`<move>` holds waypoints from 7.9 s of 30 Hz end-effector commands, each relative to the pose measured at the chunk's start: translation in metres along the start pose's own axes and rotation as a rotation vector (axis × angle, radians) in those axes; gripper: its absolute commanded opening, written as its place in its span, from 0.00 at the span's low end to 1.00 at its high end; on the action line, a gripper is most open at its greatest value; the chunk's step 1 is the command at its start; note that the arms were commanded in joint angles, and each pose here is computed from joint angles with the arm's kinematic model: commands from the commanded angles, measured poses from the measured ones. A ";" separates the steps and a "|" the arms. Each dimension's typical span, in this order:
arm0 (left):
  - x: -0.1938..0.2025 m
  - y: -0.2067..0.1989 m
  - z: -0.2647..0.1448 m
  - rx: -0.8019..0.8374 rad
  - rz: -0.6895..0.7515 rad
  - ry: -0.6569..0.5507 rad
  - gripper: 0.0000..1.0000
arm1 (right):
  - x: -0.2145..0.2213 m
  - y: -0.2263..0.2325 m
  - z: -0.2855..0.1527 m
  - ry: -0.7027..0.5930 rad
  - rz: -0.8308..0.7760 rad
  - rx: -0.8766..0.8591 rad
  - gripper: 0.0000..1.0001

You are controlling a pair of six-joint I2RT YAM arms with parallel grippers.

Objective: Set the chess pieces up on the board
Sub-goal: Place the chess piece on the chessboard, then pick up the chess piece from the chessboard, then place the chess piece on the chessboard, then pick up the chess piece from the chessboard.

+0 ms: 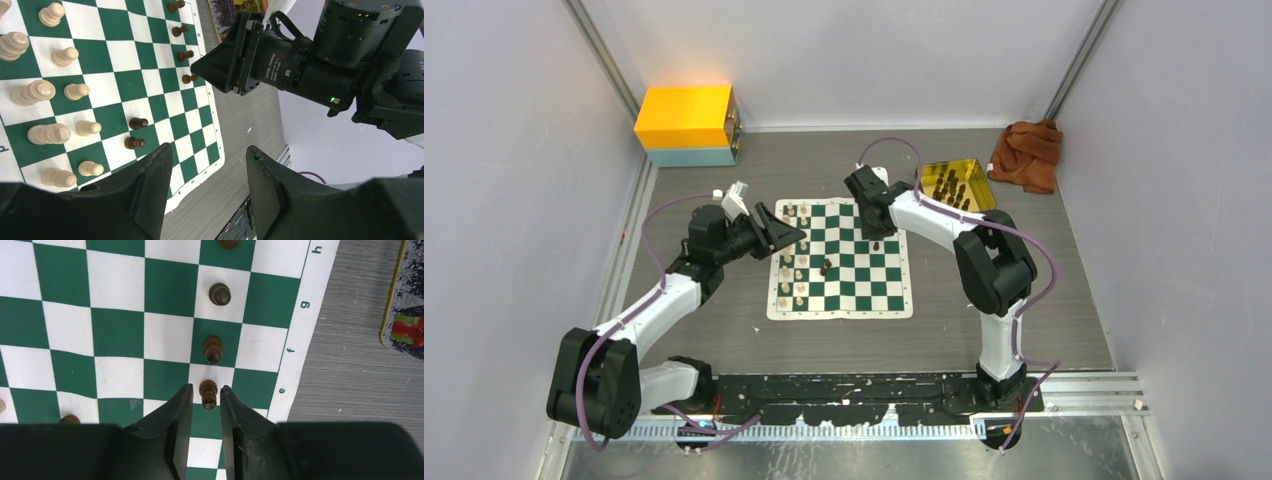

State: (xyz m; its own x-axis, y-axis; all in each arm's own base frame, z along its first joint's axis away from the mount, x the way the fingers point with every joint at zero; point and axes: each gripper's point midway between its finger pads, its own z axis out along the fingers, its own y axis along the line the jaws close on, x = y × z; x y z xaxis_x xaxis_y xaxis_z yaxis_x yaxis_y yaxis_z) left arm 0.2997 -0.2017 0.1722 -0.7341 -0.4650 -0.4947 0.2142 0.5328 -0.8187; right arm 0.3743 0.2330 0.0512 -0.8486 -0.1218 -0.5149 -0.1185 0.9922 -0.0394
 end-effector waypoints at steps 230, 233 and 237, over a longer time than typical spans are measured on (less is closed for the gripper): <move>0.079 0.055 0.078 -0.549 0.555 0.330 0.41 | 0.014 -0.006 -0.064 -0.142 0.083 -0.088 0.32; 0.080 0.057 0.080 -0.557 0.556 0.335 0.41 | 0.015 -0.006 -0.066 -0.144 0.083 -0.092 0.32; 0.083 0.059 0.083 -0.566 0.558 0.345 0.39 | 0.015 -0.007 -0.067 -0.148 0.083 -0.094 0.32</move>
State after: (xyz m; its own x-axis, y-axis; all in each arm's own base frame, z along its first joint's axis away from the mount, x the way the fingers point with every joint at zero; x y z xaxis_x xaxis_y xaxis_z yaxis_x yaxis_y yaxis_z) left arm 0.2932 -0.2581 0.0466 -0.8168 0.1682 -0.5518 0.3110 0.9340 -0.1757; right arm 0.3216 0.2226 0.0801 -0.8121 -0.0459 -0.5816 -0.1011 0.9929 0.0629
